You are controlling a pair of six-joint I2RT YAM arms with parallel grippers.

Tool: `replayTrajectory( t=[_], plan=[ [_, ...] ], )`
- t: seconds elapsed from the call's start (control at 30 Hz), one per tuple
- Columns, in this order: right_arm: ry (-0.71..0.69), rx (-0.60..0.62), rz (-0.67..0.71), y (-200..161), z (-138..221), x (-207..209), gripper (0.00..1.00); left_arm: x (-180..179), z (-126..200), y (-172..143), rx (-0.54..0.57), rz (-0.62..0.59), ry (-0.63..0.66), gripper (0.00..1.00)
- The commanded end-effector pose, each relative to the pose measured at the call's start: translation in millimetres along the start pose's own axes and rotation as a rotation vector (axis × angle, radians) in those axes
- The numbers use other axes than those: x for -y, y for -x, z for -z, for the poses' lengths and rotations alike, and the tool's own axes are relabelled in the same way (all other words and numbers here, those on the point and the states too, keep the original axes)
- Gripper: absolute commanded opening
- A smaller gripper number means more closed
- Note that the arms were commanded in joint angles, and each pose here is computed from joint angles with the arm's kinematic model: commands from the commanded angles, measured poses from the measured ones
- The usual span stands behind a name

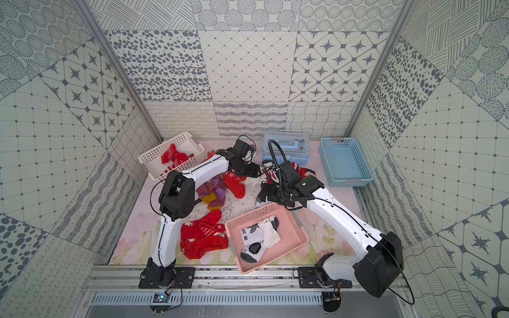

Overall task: Sort the socks into the basket by color
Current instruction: Place the sock in the bin, then pick up the sock from the center of the board.

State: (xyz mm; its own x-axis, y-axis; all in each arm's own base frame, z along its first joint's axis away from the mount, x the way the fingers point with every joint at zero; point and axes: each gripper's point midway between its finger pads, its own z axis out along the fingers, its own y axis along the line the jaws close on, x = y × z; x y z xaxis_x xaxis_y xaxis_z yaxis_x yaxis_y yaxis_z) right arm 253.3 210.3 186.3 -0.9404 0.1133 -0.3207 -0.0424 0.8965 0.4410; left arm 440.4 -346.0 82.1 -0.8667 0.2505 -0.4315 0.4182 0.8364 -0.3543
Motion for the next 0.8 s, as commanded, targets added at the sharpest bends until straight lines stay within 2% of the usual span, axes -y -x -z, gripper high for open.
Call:
replayTrajectory(
  t=[0.0, 0.1, 0.33, 0.5, 0.77],
  plan=[
    [0.030, 0.029, 0.009, 6.7, 4.0, -3.5, 0.98, 1.8, -4.5, -2.3, -0.027, -0.026, 0.017, 0.72],
    [0.034, 0.029, 0.001, 6.9, 3.5, -2.4, 0.98, 3.5, -6.5, -1.4, -0.026, -0.023, 0.016, 0.61],
    [0.043, 0.022, 0.000, 7.5, 0.1, -4.3, 0.98, 6.4, 0.0, 1.3, -0.011, -0.040, 0.026, 0.21],
    [0.054, 0.018, 0.001, 9.0, -2.1, -7.4, 0.98, 10.6, 9.4, 5.5, 0.011, -0.058, 0.020, 0.01],
    [0.053, 0.024, -0.004, 10.7, -2.4, -7.6, 0.98, 20.7, 34.3, 19.7, 0.068, -0.098, 0.009, 0.00]
  ],
)
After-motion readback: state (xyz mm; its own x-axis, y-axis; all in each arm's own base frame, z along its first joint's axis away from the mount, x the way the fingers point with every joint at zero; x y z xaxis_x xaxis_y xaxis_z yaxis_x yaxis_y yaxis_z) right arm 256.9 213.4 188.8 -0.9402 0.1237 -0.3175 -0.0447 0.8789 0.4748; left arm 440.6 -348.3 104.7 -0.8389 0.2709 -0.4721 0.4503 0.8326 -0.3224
